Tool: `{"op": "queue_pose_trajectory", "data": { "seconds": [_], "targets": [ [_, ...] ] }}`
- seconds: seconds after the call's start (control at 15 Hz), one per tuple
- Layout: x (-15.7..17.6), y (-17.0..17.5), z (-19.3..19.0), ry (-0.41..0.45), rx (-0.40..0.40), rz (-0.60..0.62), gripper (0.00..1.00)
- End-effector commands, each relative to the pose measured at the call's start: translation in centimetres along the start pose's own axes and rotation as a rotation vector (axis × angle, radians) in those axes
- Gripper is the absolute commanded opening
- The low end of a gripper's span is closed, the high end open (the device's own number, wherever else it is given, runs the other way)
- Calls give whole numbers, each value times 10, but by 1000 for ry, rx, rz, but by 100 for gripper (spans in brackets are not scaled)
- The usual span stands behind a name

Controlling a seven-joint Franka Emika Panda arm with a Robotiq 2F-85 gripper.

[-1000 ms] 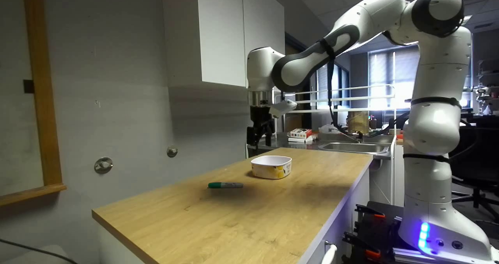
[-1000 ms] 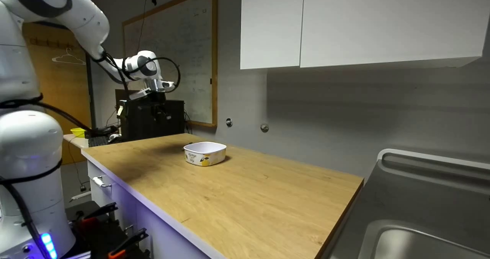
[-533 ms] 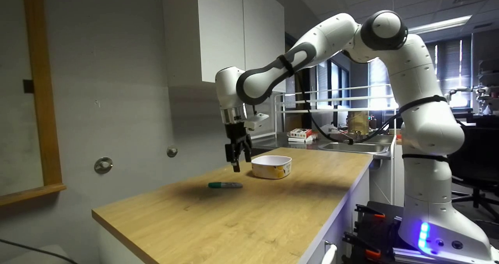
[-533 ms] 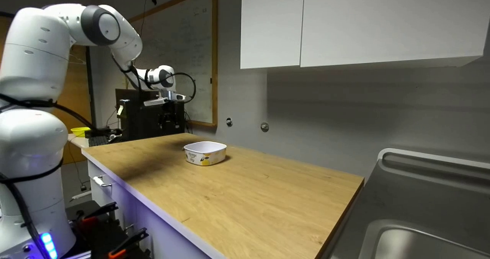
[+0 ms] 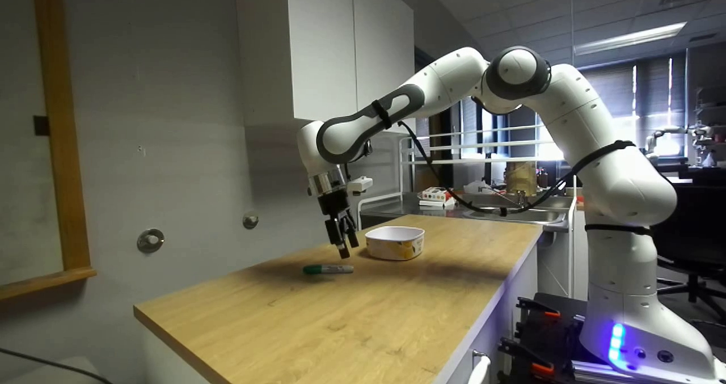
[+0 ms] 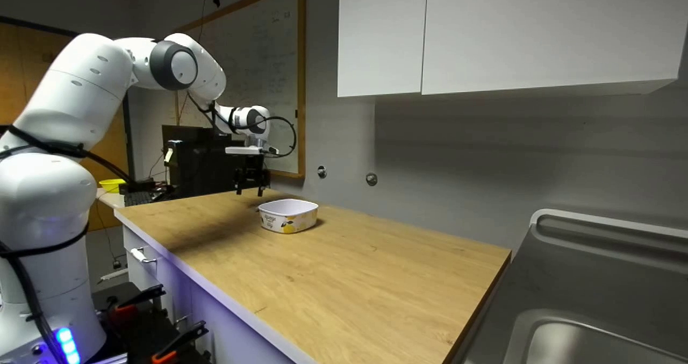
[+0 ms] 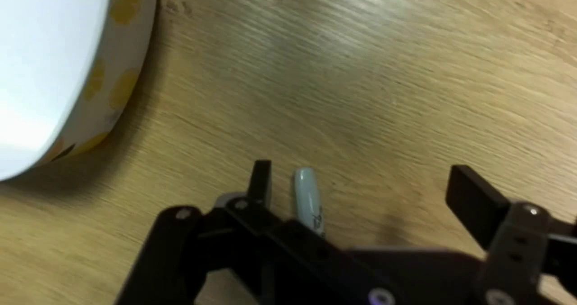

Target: Put the marker in the bowl

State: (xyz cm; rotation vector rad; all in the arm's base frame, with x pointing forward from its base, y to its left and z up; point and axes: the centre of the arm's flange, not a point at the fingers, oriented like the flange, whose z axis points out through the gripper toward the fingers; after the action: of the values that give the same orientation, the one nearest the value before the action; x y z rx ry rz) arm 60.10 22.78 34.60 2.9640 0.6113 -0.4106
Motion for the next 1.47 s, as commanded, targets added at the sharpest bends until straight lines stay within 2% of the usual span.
{"op": "queue_pose_trajectory", "data": {
  "seconds": [0.0, 0.2, 1.0, 1.07, 1.13, 1.2, 1.4],
  "targets": [
    [25, 27, 1, -68, 38, -73, 100],
    [33, 34, 13, -101, 57, -105, 100],
    [84, -5, 49, -163, 62, -191, 100],
    [85, -6, 47, -161, 61, -190, 75],
    [86, -7, 47, -159, 56, -190, 73],
    [86, -7, 46, -160, 52, -189, 67],
    [86, -5, 44, -163, 48, -183, 43]
  ]
}}
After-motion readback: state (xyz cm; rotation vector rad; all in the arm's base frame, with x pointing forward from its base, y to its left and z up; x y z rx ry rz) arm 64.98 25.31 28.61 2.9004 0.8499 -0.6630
